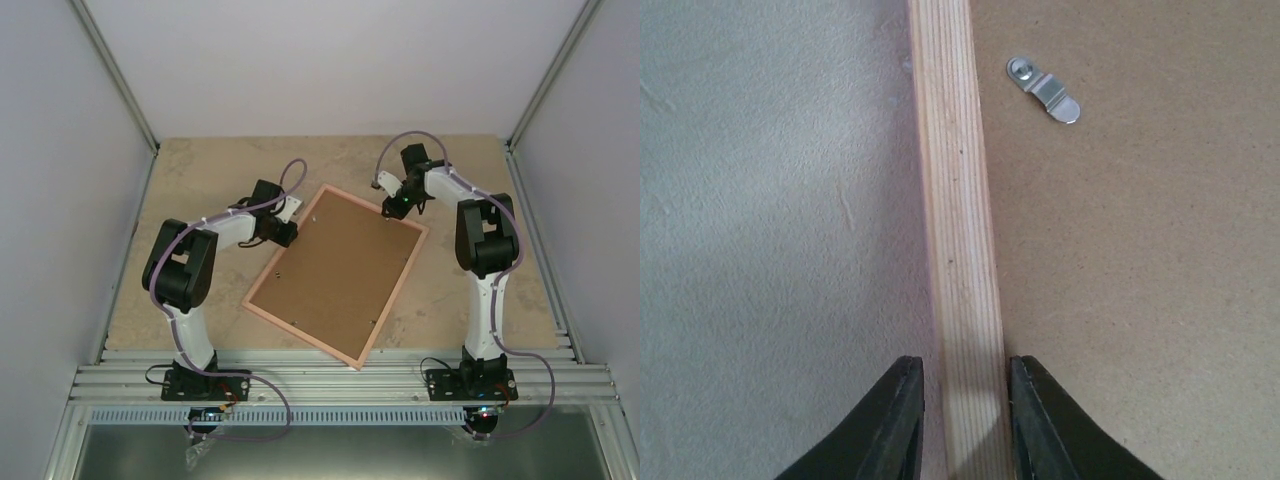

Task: Put the photo into the frame

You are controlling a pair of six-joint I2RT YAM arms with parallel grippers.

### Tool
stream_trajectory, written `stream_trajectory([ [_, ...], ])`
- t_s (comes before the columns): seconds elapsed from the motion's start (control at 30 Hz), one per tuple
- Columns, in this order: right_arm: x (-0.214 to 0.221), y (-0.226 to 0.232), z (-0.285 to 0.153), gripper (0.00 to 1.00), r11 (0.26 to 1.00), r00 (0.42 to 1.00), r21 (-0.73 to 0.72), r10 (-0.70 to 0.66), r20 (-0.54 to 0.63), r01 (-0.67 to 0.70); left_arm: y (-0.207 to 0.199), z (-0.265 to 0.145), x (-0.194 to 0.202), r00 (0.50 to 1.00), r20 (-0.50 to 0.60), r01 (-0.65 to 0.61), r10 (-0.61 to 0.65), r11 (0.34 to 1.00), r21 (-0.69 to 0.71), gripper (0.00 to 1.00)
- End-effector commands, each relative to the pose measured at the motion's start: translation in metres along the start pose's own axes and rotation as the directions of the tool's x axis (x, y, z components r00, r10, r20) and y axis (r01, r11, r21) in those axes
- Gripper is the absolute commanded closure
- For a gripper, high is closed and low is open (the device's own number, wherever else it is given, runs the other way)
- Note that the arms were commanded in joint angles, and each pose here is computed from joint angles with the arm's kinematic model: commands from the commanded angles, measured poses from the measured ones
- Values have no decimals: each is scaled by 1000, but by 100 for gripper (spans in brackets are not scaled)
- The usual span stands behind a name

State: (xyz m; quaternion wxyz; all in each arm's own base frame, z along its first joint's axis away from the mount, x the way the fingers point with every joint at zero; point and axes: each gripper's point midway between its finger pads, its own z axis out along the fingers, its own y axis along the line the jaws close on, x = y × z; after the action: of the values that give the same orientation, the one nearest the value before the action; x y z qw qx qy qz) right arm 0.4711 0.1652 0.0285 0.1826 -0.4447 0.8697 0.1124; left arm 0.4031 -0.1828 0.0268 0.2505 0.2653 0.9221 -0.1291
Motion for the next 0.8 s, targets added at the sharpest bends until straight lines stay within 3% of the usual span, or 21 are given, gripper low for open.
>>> stream_trajectory([
  [0.0, 28, -12, 12, 82, 996, 994, 82, 46, -101, -38, 7, 13, 43, 990, -137, 14, -22, 999, -53, 74],
  [0.1, 30, -14, 10, 88, 995, 993, 102, 34, -109, -23, 8, 13, 42, 990, -135, 18, -25, 998, -54, 75],
  [0.4, 20, -15, -3, 91, 994, 996, 106, 2, -84, 7, 7, 12, 35, 992, -123, 17, -23, 999, -45, 72],
  [0.53, 17, -19, -7, 89, 991, 996, 133, 3, -84, 8, 8, -3, 14, 998, -66, 11, -12, 1000, -26, 63],
  [0.67, 18, -26, -6, 99, 988, 996, 155, 37, -79, -24, -1, -34, -2, 998, -1, -70, 70, 997, 20, 48],
  [0.77, 19, -27, -5, 99, 987, 996, 154, 62, -69, -50, -11, -59, 4, 991, 6, -132, 132, 990, 40, 38],
])
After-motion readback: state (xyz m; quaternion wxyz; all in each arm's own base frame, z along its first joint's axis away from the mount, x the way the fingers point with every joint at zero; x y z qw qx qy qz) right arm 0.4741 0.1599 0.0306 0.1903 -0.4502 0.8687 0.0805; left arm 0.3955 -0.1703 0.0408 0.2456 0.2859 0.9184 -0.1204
